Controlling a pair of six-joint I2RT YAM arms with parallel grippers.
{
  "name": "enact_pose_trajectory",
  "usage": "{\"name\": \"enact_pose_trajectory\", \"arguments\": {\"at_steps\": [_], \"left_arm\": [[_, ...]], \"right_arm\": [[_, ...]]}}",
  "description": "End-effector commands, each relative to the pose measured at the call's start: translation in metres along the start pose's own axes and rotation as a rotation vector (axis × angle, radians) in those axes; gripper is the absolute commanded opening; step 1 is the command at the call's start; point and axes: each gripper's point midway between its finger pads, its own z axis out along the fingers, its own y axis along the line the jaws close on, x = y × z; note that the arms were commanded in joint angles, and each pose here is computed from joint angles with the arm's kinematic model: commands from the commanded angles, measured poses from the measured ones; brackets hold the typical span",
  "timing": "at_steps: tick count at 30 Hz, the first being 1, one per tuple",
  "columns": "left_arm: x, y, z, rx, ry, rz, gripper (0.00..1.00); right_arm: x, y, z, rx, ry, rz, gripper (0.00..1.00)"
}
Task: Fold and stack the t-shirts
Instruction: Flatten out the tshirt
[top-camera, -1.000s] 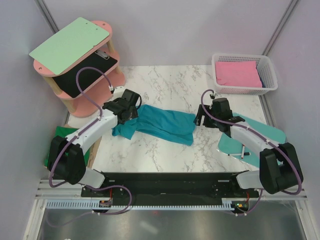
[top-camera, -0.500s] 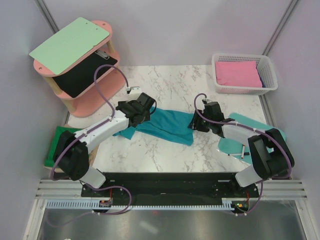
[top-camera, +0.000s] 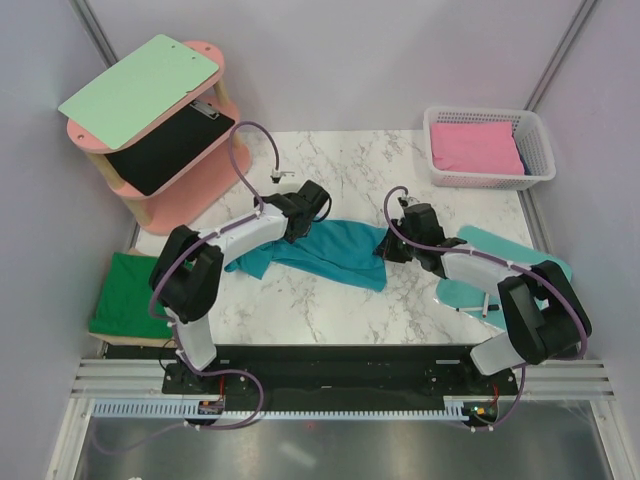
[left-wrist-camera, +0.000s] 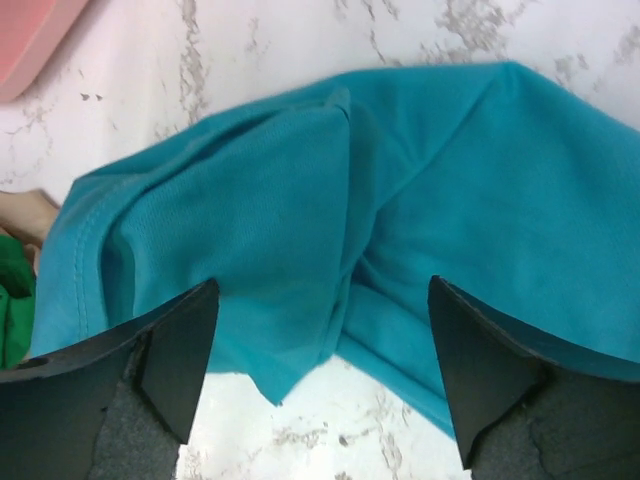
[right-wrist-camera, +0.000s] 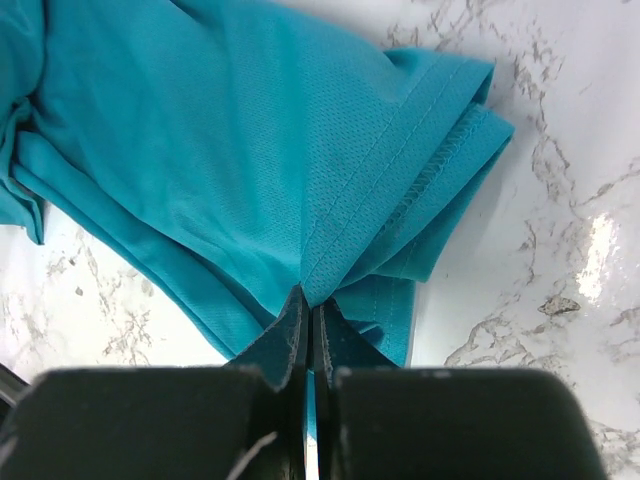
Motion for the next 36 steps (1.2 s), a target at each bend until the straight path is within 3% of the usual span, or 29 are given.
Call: {"name": "enact_pose_trajectory", "arguments": {"at_steps": [1, 2, 4, 5, 6, 7, 15, 24, 36], "left_arm": [[-0.024, 0.015, 0.025, -0.117, -0.030, -0.001, 0.87], [-0.028, 0.015, 0.030, -0.127, -0.023, 0.000, 0.85], [-0.021, 0.024, 0.042, -0.173, 0.017, 0.017, 0.57], [-0.022, 0.027, 0.044, -0.183, 0.021, 0.009, 0.43], [-0.021, 0.030, 0.045, -0.190, 0.024, 0.004, 0.14], [-0.025, 0.038, 0.043, -0.200, 0.021, -0.025, 0.04], [-0.059, 0.079, -0.008, -0.172, -0.094, -0.141, 0.02], [-0.108, 0.142, -0.098, -0.052, -0.291, -0.324, 0.02], [-0.104, 0.205, -0.173, 0.104, -0.425, -0.457, 0.02]], "right_arm": [[-0.029, 0.016, -0.009, -0.026, -0.090, -0.033, 0.00], [-0.030, 0.015, -0.009, -0.025, -0.093, -0.036, 0.00], [-0.031, 0.016, -0.009, -0.024, -0.096, -0.037, 0.00], [-0.033, 0.016, -0.009, -0.025, -0.099, -0.038, 0.00], [-0.034, 0.016, -0.009, -0.026, -0.100, -0.040, 0.00], [-0.035, 0.019, -0.011, -0.029, -0.104, -0.044, 0.00], [-0.067, 0.024, -0.035, 0.022, -0.195, -0.110, 0.00], [-0.120, 0.048, -0.110, 0.017, -0.390, -0.168, 0.00], [-0.150, 0.084, -0.222, -0.058, -0.608, -0.229, 0.00]]}}
